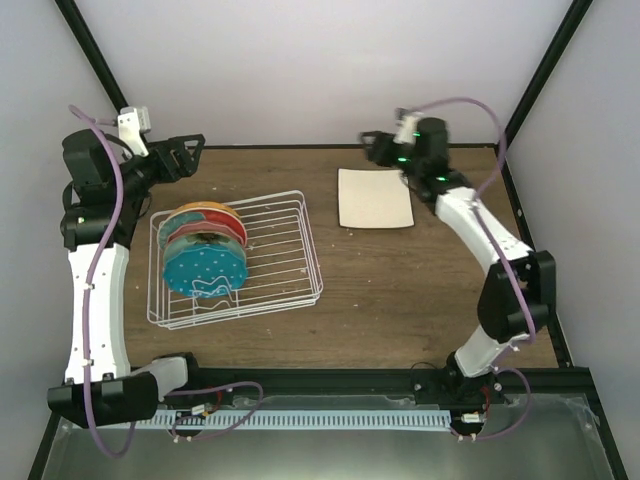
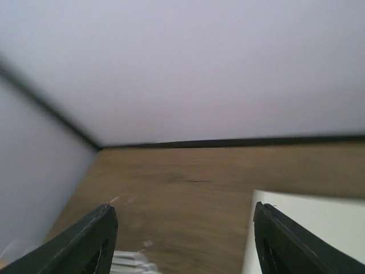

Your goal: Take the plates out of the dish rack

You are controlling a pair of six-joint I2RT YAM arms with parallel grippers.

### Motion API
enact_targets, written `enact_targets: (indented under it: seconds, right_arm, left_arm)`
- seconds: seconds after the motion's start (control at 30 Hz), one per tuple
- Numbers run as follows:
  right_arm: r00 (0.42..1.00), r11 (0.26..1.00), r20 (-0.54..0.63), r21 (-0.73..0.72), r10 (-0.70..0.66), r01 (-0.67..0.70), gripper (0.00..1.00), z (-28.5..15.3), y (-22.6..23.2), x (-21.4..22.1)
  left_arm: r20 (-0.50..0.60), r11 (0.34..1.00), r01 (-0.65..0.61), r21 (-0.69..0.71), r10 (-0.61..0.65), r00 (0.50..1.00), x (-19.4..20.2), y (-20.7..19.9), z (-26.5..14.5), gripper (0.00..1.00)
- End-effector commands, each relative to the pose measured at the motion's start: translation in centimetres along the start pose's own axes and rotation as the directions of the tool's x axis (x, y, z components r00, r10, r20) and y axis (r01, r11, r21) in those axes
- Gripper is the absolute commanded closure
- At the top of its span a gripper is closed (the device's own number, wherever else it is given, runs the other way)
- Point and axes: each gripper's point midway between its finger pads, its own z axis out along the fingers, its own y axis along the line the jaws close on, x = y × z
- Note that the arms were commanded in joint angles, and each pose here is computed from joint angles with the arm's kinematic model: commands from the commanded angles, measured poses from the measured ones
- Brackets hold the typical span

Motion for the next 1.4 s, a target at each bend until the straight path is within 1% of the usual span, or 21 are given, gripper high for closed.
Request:
enact_targets:
  seconds: [0.0,0.07,0.13,0.2,0.3,0.47,0.53,0.6,0.67,0.8,0.93,1.07,1.23,1.37]
  right_arm:
    - [0.802,0.717,0.070,-0.407,-0.593,0.566,0.32,0.6,17.3,6.9]
    - [0.741,0.618,0.125,-0.470,-0.660,0.630,0.31,0.1,21.0,10.3]
    - [0.700,0.531,0.197,-0.522,-0.687,0.667,0.30,-0.9,23.7,13.0]
    - [0.658,0.446,0.250,-0.563,-0.711,0.696,0.28,-1.7,25.9,15.8]
    - [0.600,0.310,0.309,-0.634,-0.738,0.709,0.27,-2.5,28.6,19.6]
    - [0.553,0.183,0.337,-0.707,-0.762,0.683,0.29,-2.5,31.7,24.0]
    - [0.524,0.125,0.353,-0.727,-0.775,0.676,0.30,-2.7,32.8,25.9]
    - [0.497,0.082,0.360,-0.741,-0.790,0.666,0.31,-2.9,33.8,27.9]
    - [0.486,0.064,0.366,-0.744,-0.794,0.665,0.33,-3.1,34.4,29.0]
    - [0.500,0.062,0.374,-0.750,-0.781,0.658,0.38,-3.5,35.1,30.0]
    - [0.485,0.052,0.370,-0.751,-0.792,0.659,0.41,-3.1,35.1,31.1]
    - [0.464,0.061,0.364,-0.731,-0.808,0.680,0.44,-1.7,34.9,31.7]
    - [0.443,0.089,0.363,-0.684,-0.820,0.724,0.44,0.1,34.6,31.8]
    - [0.431,0.092,0.349,-0.679,-0.832,0.728,0.46,1.2,34.3,32.6]
  left_arm:
    - [-0.012,0.999,0.034,-0.035,-0.034,0.999,0.5,1.2,0.5,0.00]
    - [-0.007,0.999,0.032,-0.040,-0.032,0.999,0.4,1.2,0.5,0.00]
    - [0.002,0.999,0.023,-0.047,-0.023,1.000,0.2,1.2,0.2,0.00]
    - [0.004,0.998,0.021,-0.054,-0.021,1.000,0.1,1.2,0.0,0.00]
    - [0.002,0.998,0.027,-0.056,-0.027,1.000,0.2,1.1,-0.2,0.00]
    - [0.005,0.997,0.047,-0.057,-0.047,0.999,0.2,1.2,-0.4,0.00]
    - [0.005,0.997,0.054,-0.056,-0.054,0.999,0.2,1.3,-0.3,0.00]
    - [0.005,0.996,0.061,-0.057,-0.061,0.998,0.2,1.4,-0.3,0.00]
    - [0.009,0.996,0.064,-0.058,-0.063,0.998,0.0,1.5,-0.3,0.00]
    - [0.008,0.996,0.068,-0.056,-0.067,0.998,0.0,1.5,-0.3,0.00]
    - [0.006,0.996,0.069,-0.054,-0.069,0.998,0.1,1.6,-0.2,0.00]
    - [0.005,0.996,0.074,-0.051,-0.074,0.997,0.0,1.7,0.0,0.00]
    - [0.006,0.996,0.078,-0.051,-0.077,0.997,0.0,1.7,0.1,0.00]
    - [0.004,0.996,0.078,-0.049,-0.078,0.997,0.0,1.8,0.1,0.00]
